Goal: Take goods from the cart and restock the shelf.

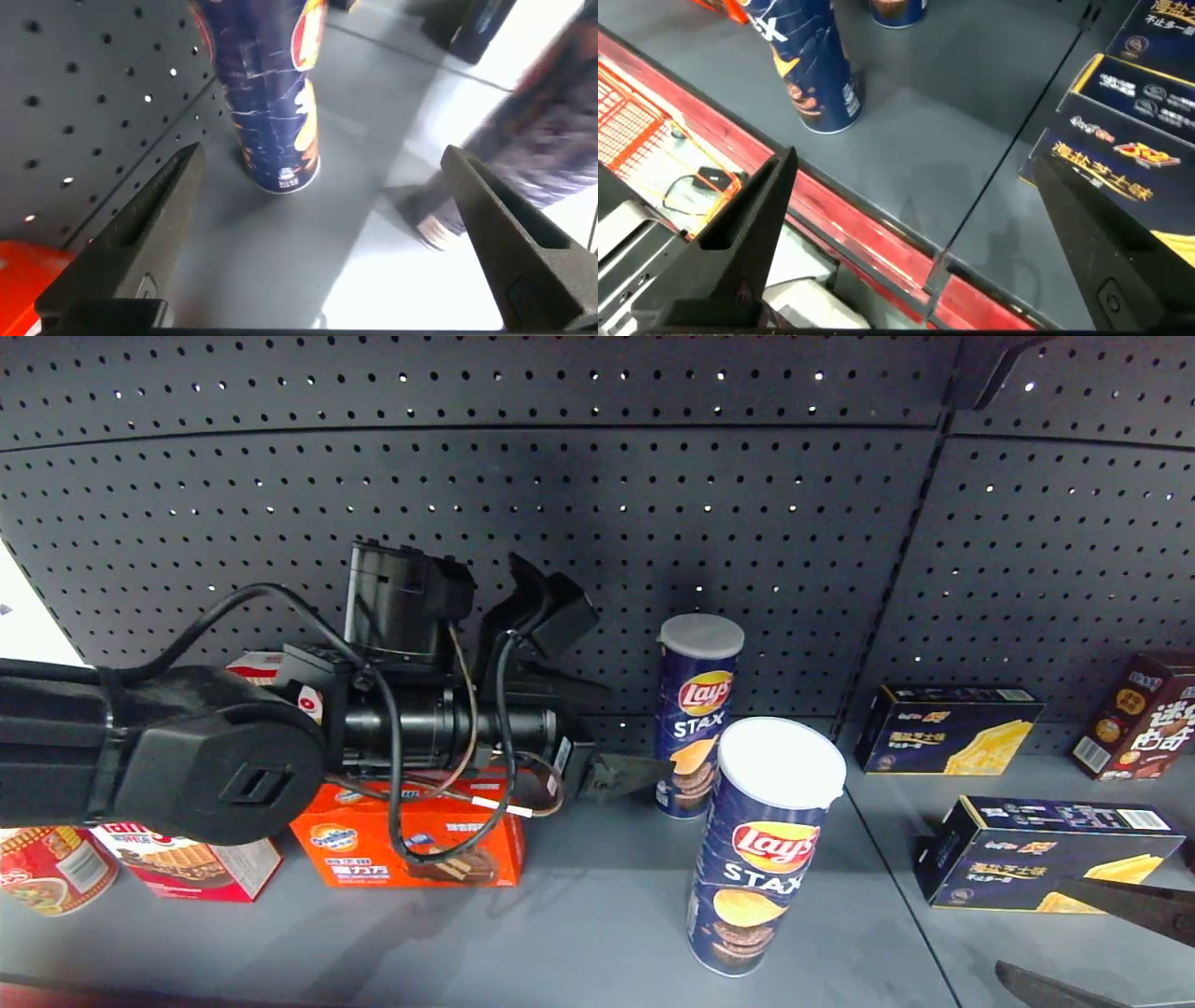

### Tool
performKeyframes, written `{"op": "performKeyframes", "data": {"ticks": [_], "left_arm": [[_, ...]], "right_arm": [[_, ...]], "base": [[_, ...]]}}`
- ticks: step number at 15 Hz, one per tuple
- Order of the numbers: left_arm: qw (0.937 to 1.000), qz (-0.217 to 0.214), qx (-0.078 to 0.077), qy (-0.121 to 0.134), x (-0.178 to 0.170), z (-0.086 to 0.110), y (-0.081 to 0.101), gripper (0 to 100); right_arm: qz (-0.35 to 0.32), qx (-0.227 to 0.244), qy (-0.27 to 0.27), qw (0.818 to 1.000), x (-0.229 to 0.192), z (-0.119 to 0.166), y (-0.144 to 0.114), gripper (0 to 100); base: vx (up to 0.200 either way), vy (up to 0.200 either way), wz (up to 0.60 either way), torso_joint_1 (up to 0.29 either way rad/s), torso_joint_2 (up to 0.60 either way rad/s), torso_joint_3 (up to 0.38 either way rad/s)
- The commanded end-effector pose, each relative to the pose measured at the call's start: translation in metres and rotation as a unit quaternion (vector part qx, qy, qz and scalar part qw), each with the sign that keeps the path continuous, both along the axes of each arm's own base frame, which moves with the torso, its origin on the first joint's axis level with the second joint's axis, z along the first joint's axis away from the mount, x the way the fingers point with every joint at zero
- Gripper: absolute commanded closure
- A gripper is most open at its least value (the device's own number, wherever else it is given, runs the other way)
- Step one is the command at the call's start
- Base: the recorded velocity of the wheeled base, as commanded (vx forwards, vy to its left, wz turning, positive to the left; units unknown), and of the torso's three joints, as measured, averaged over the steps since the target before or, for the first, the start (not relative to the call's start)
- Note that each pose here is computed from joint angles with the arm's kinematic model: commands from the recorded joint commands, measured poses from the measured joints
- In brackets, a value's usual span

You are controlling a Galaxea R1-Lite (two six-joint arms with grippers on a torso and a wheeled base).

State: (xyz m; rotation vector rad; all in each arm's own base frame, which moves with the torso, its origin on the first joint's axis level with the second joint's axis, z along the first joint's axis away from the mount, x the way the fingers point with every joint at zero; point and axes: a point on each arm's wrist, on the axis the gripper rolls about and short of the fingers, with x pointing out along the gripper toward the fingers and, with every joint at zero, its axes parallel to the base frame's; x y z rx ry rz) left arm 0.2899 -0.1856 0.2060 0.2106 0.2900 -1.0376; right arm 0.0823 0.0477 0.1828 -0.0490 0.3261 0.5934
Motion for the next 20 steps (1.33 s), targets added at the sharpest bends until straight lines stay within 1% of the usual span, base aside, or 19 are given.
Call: {"op": "performKeyframes", "data": {"ticks": [1,2,3,4,5,7,8,9,10,11,12,13,14,15,17,18,20], "left_arm": [[0.9995,0.004,-0.018,-0.025,-0.017,0.023,0.011,0],[0.9991,0.017,-0.017,-0.036,-0.019,0.028,0.02,0],[0.9984,0.036,-0.015,-0.042,-0.019,0.032,0.027,0],[0.9976,0.051,-0.012,-0.045,-0.02,0.033,0.032,0],[0.9972,0.058,-0.011,-0.046,-0.021,0.034,0.035,0],[0.993,0.106,0.008,-0.053,-0.034,0.032,0.046,0],[0.9916,0.117,0.011,-0.055,-0.045,0.031,0.05,0],[0.9918,0.115,0.015,-0.053,-0.051,0.027,0.053,0],[0.9904,0.119,0.015,-0.07,-0.065,0.028,0.059,0],[0.9884,0.129,0.017,-0.079,-0.074,0.031,0.065,0],[0.987,0.138,0.018,-0.081,-0.079,0.032,0.069,0],[0.9863,0.145,0.02,-0.077,-0.081,0.029,0.072,0],[0.9836,0.161,0.026,-0.076,-0.083,0.025,0.076,0],[0.9829,0.166,0.029,-0.074,-0.088,0.021,0.08,0],[0.9832,0.166,0.033,-0.07,-0.096,0.016,0.084,0],[0.9835,0.164,0.04,-0.065,-0.097,0.012,0.085,0],[0.9828,0.168,0.039,-0.067,-0.096,0.013,0.085,0]], "right_arm": [[-0.001,-0.007,0.011,1.0,0.01,0.003,0.006,0],[-0.007,-0.013,0.014,1.0,0.014,0.005,0.008,0],[-0.017,-0.029,0.018,0.999,0.02,0.003,0.012,0],[-0.02,-0.042,0.018,0.999,0.022,0.001,0.016,0],[-0.019,-0.043,0.018,0.999,0.023,0.0,0.017,0],[-0.015,-0.042,0.013,0.999,0.024,-0.003,0.02,0],[-0.015,-0.045,0.019,0.999,0.027,-0.005,0.021,0],[-0.015,-0.047,0.022,0.999,0.027,-0.006,0.022,0],[-0.012,-0.048,0.022,0.999,0.029,-0.005,0.024,0],[-0.003,-0.052,0.026,0.998,0.031,-0.005,0.028,0],[0.004,-0.054,0.026,0.998,0.031,-0.005,0.031,0],[0.009,-0.059,0.032,0.998,0.032,-0.008,0.033,0],[0.01,-0.061,0.036,0.997,0.034,-0.009,0.035,0],[0.01,-0.061,0.036,0.997,0.037,-0.009,0.037,0],[0.005,-0.059,0.031,0.998,0.046,-0.008,0.043,0],[-0.011,-0.07,0.035,0.997,0.053,-0.012,0.047,0],[-0.021,-0.075,0.034,0.996,0.059,-0.016,0.051,0]], "base": [[0.0,0.0,0.0,0.0,0.0,0.0],[0.0,0.0,0.0,0.0,0.0,0.0],[0.0,0.0,0.0,0.0,0.0,0.0],[0.0,0.0,0.0,0.0,0.0,0.0],[0.0,0.0,0.0,0.0,0.0,0.0],[0.0,0.0,0.0,0.0,0.0,0.0],[0.0,0.0,0.0,0.0,0.0,0.0],[0.0,0.0,0.0,0.0,0.0,0.0],[0.0,0.0,0.0,0.0,0.0,0.0],[0.0,0.0,0.0,0.0,0.0,0.0],[0.0,0.0,0.0,0.0,0.0,0.0],[0.0,0.0,0.0,0.0,0.0,0.0],[0.0,0.0,0.0,0.0,0.0,0.0],[0.0,0.0,0.0,0.0,0.0,0.0],[0.0,0.0,0.0,0.0,0.0,0.0],[0.0,0.0,0.0,0.0,0.0,0.0],[0.0,0.0,0.0,0.0,0.0,0.0]]}}
